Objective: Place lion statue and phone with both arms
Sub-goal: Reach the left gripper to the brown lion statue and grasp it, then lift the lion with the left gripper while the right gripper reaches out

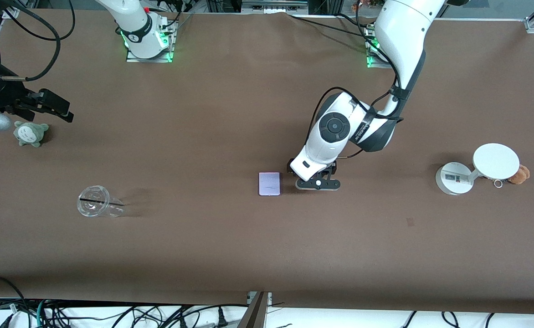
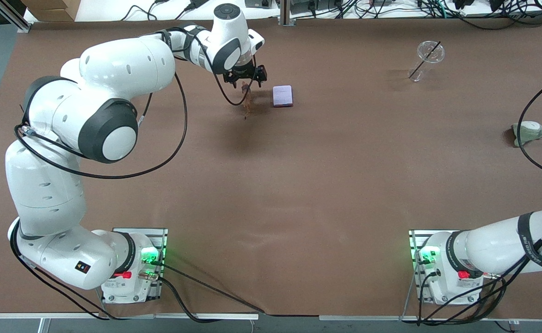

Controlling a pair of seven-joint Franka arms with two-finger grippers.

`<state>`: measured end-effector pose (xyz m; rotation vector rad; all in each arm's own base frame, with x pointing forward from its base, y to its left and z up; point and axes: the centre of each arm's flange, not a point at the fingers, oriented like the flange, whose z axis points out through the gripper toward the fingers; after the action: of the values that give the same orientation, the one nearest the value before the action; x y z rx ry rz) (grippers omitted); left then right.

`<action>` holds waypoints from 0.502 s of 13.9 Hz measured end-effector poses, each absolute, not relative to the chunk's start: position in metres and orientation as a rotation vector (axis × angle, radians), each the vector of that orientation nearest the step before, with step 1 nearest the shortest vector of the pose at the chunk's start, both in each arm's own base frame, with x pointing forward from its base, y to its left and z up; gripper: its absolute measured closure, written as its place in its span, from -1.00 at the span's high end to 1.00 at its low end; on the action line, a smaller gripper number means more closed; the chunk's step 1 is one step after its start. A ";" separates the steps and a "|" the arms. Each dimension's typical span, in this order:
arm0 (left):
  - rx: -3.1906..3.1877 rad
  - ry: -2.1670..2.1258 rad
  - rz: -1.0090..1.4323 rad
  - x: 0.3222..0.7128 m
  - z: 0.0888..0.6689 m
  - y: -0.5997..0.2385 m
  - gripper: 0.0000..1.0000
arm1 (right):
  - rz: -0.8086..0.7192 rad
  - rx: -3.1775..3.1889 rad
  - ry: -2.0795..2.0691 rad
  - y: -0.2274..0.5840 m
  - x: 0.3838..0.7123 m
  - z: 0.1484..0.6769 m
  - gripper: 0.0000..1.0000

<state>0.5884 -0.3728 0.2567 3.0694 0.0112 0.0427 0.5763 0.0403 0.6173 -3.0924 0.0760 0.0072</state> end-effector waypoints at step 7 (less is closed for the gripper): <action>3.092 0.001 0.113 0.576 0.220 -0.380 1.00 | 0.016 -3.093 0.074 0.042 0.578 0.613 1.00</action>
<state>0.5756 -0.3803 0.2200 3.0925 0.0009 0.1132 0.5783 0.0416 0.6134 -3.0933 0.0739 0.0162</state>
